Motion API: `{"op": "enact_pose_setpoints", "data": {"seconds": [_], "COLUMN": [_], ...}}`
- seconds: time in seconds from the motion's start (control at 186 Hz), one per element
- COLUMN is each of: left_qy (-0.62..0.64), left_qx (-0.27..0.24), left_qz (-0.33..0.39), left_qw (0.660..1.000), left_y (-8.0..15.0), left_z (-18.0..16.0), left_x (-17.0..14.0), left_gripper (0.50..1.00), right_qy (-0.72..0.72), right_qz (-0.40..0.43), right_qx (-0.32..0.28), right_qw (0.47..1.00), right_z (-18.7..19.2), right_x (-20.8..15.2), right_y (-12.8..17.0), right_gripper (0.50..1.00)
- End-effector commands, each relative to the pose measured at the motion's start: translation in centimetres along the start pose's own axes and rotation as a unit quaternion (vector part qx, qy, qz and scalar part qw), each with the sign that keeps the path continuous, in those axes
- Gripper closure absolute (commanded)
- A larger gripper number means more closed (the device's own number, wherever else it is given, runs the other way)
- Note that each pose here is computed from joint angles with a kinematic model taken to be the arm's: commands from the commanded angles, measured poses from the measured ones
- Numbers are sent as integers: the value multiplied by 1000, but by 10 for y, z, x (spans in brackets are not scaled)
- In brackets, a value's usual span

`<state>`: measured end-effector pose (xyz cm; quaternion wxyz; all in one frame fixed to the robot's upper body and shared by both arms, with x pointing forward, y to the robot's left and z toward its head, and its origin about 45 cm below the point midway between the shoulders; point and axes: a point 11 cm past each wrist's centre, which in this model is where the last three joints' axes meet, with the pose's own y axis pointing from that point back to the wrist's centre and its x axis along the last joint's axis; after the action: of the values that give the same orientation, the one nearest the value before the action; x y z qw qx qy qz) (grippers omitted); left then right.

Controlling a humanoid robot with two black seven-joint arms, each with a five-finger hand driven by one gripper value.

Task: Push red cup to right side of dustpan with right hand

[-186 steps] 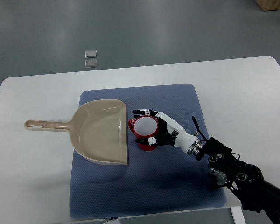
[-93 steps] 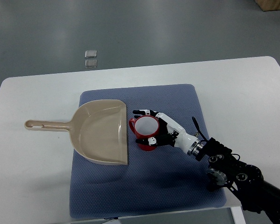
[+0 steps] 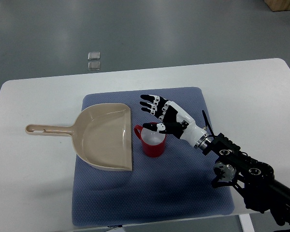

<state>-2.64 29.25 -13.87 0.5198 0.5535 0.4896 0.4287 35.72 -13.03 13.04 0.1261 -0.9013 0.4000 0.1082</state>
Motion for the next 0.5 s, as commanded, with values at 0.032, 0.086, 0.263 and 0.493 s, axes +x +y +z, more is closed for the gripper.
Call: {"op": "enact_pose_setpoints", "data": {"seconds": [0.032,0.086,0.263,0.493], "left_qy": [0,0,0,-1], "left_qx": [0,0,0,0], "left_qz": [0,0,0,-3], "left_qw": [1000,1000,1000,1000], "left_y": [0,0,0,0], "left_z": [0,0,0,0], "left_x": [0,0,0,-2], "left_gripper": [500,500,500,500], "right_qy": [-12,-8,-4,-121], "right_qz": [-4,-2,32,145], "right_qx": [14,13,30,32], "right_qw": [1000,1000,999,982], "right_z": [-8,-10,-33,-66], "right_x": [-1,4,33,95], "right_y": [-2,0,6,18], "right_gripper": [568,568,568,566]}}
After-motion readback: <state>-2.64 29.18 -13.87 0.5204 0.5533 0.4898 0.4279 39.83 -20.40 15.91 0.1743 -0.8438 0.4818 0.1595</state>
